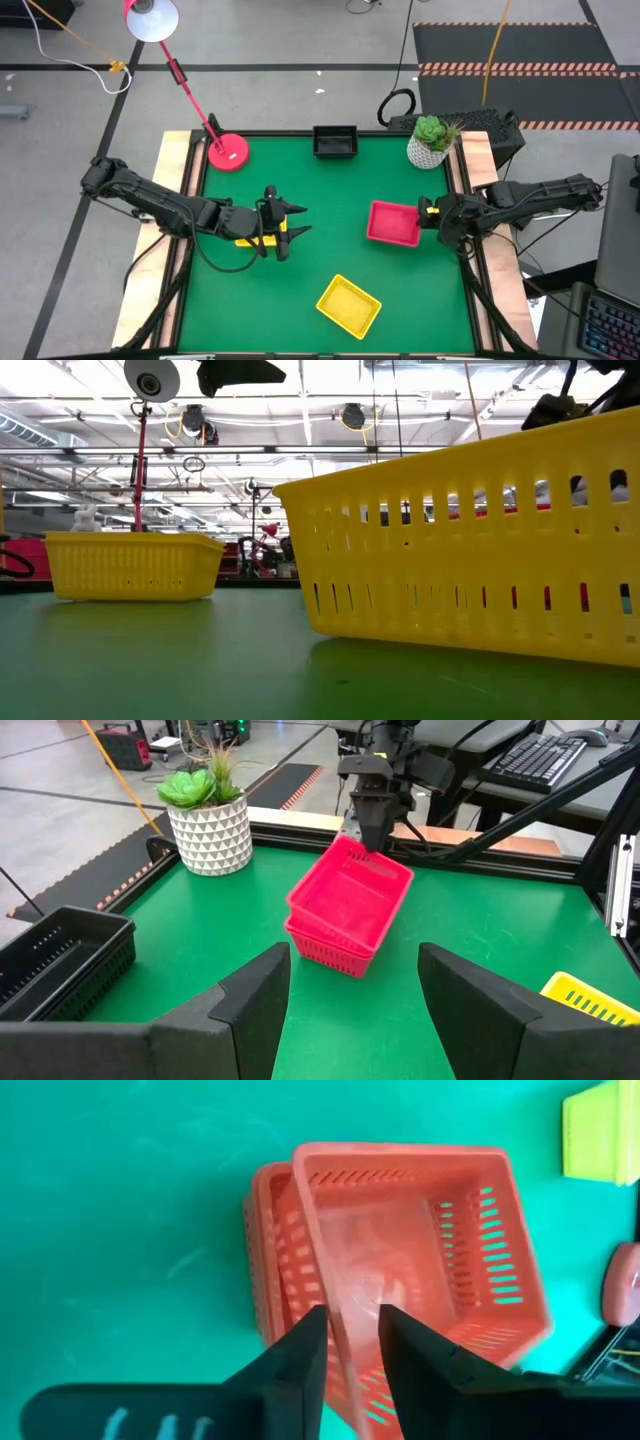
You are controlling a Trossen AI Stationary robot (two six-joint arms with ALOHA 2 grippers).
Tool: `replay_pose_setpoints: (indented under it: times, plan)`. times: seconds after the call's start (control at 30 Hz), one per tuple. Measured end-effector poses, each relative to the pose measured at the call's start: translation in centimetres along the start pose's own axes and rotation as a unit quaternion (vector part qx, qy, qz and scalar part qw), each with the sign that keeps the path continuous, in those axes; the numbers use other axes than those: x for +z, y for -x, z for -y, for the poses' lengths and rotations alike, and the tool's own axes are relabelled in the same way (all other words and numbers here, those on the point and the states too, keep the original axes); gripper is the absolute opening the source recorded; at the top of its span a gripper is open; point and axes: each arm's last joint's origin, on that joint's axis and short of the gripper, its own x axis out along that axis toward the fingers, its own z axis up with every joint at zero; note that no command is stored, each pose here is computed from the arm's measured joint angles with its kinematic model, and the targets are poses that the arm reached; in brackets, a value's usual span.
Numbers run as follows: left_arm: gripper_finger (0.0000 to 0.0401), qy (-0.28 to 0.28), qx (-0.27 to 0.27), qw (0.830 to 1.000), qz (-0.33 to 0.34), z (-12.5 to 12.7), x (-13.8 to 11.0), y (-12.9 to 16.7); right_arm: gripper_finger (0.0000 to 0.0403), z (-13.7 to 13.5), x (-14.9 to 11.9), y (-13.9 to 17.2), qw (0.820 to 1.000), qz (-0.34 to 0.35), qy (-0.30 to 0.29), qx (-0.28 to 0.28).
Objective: Stack baskets by color
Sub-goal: Stack the left red bin on the right stacked red bins
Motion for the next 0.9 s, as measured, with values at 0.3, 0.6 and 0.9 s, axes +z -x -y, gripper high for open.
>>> replay_pose_setpoints:
  times: [0.3,0.6,0.9]
  plan:
    - [0.0223,0.0,0.0,1.0,0.0,0.0,0.0,0.0,0.0102,-0.1,0.1,0.1,0.997,0.028,-0.066,0.008]
    - [0.0223,0.001,0.0,1.0,0.0,0.0,0.0,0.0,0.0102,2.5,1.4,0.7,0.949,0.128,-0.271,-0.101]
    - [0.0223,0.001,0.0,1.0,0.001,0.0,0.0,0.0,0.0071,4.5,2.6,-0.4,0.804,0.175,-0.558,-0.107]
